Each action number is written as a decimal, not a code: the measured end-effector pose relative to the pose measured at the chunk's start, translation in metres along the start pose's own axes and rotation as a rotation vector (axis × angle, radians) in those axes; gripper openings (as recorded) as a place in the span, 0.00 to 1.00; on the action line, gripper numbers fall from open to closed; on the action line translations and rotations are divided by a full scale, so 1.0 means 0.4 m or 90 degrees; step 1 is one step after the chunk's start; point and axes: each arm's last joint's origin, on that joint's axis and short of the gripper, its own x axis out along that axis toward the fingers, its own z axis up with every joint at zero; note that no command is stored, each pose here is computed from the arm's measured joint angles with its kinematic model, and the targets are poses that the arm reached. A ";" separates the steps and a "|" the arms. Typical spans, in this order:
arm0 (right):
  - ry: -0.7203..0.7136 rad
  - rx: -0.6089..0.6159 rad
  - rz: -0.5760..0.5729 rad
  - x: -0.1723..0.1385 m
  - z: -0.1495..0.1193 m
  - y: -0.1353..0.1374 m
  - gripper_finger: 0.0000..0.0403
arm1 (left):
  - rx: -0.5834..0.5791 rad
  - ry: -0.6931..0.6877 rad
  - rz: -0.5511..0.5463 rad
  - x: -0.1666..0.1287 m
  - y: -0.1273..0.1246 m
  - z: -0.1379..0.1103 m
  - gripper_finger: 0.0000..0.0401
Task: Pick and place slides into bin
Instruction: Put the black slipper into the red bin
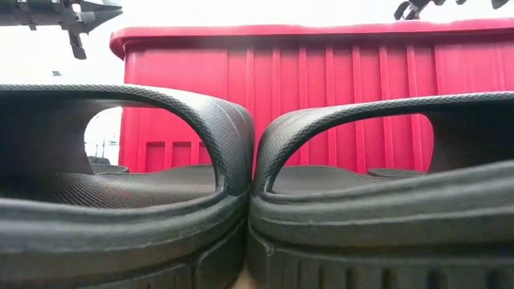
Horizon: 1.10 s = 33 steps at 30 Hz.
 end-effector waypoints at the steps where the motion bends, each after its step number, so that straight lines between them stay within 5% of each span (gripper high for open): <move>1: 0.004 0.004 0.000 0.003 0.004 0.000 0.00 | 0.005 0.000 0.000 0.000 0.000 0.000 0.09; 12: 0.170 0.023 0.048 0.096 0.130 0.046 0.02 | 0.014 0.045 -0.048 -0.001 -0.003 -0.012 0.09; 20: 0.353 0.048 0.076 0.137 0.221 0.132 0.22 | 0.020 0.099 -0.070 -0.002 -0.001 -0.029 0.09; 26: 0.530 0.116 0.133 0.159 0.186 0.193 0.37 | 0.024 0.115 -0.064 -0.003 0.002 -0.035 0.09; 33: 0.651 0.043 0.210 0.198 0.103 0.310 0.39 | 0.009 0.122 -0.061 -0.004 0.003 -0.038 0.09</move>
